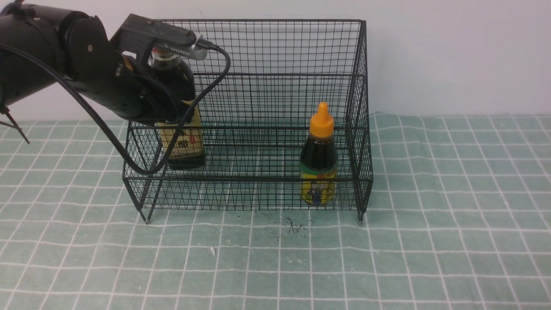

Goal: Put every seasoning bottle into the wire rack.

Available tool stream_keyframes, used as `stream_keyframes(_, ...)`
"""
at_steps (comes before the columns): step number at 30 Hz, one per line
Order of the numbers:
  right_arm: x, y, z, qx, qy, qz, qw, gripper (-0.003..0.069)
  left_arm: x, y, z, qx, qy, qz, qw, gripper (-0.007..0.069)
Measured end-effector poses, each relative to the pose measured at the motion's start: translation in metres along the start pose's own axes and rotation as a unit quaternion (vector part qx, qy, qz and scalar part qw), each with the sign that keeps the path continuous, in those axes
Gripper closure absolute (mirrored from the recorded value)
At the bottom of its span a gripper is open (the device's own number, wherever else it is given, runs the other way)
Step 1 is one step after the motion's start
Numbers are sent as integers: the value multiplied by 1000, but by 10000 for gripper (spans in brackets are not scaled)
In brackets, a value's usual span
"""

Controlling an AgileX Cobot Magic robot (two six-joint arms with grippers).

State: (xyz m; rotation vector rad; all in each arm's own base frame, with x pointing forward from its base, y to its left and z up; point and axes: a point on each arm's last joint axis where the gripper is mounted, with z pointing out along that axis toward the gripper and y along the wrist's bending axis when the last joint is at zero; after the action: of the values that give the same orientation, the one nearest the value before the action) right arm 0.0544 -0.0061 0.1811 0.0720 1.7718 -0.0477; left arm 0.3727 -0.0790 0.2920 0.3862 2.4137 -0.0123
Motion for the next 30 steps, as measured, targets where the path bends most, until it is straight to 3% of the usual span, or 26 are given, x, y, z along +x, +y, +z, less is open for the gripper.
stream_keyframes(19, 0, 0, 0, 0, 0, 0, 1000, 673, 0, 5, -1, -27, 1, 4, 1000, 631)
stream_keyframes(22, 0, 0, 0, 0, 0, 0, 1000, 673, 2, 6, -14, -28, 15, -4, 999, 631)
stream_keyframes(30, 0, 0, 0, 0, 0, 0, 1000, 673, 5, 8, -130, -35, -71, -28, 996, 631)
